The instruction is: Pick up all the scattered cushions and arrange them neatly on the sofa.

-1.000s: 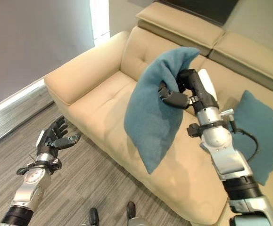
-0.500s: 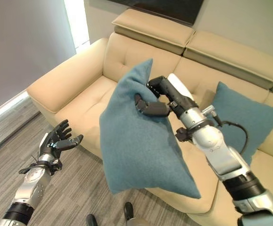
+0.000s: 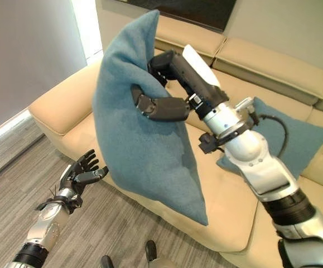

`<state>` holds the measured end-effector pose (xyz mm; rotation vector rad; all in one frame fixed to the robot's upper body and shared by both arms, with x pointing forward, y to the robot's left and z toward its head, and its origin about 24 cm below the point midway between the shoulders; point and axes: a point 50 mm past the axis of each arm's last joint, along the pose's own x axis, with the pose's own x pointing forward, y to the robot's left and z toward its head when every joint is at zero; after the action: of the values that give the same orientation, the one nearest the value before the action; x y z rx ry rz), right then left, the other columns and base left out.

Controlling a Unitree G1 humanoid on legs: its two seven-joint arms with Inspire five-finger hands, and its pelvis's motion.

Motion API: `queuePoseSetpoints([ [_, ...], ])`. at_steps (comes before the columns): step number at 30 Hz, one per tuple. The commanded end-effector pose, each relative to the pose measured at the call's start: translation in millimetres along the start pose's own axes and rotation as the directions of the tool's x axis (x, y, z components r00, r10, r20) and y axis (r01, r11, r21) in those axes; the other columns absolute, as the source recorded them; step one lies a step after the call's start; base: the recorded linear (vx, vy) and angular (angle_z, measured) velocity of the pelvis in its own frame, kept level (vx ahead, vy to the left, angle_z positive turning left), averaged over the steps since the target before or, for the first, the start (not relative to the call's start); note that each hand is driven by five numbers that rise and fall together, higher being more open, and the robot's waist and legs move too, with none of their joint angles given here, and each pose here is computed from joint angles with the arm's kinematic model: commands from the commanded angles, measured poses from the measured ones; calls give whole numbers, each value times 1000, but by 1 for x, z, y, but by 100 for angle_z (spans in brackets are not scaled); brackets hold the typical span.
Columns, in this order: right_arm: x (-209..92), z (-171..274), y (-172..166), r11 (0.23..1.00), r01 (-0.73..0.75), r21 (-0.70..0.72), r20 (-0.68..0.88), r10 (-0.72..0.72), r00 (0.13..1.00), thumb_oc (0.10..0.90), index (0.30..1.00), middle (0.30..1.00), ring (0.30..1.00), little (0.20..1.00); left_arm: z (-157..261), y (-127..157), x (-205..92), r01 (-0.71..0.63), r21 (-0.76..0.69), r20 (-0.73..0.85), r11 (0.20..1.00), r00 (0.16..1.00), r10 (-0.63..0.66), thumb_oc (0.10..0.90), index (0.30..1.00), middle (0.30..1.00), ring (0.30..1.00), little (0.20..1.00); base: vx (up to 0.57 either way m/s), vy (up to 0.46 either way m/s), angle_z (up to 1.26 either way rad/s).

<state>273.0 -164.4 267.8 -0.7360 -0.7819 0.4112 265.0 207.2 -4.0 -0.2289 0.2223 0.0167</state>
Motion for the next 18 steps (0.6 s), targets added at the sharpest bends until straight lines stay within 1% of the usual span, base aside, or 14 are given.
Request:
queuePoseSetpoints([
  [1, 14, 59, -54, 957, 275, 90, 367, -288, 885, 400, 300, 300, 300, 300, 6, 11, 1, 13, 66, 33, 998, 999, -15, 800, 900, 900, 900, 900, 0, 0, 0],
  [4, 15, 64, -54, 960, 261, 98, 390, -279, 877, 400, 300, 300, 300, 300, 17, 16, 5, -1, 84, 67, 996, 998, -5, 800, 900, 900, 900, 900, 0, 0, 0],
  [10, 16, 66, -54, 959, 262, 110, 403, -284, 870, 400, 300, 300, 300, 300, 28, 12, 9, 8, 68, 109, 998, 994, -15, 800, 900, 900, 900, 900, 0, 0, 0],
  [14, 16, 68, -53, 959, 255, 126, 414, -285, 865, 400, 300, 300, 300, 300, 25, 7, 11, 48, 41, 92, 998, 994, -51, 800, 900, 900, 900, 900, 0, 0, 0],
  [18, 18, 71, -51, 958, 239, 155, 427, -283, 859, 400, 300, 300, 300, 300, 15, 2, 11, 107, -21, 40, 994, 993, -106, 800, 900, 900, 900, 900, 0, 0, 0],
])
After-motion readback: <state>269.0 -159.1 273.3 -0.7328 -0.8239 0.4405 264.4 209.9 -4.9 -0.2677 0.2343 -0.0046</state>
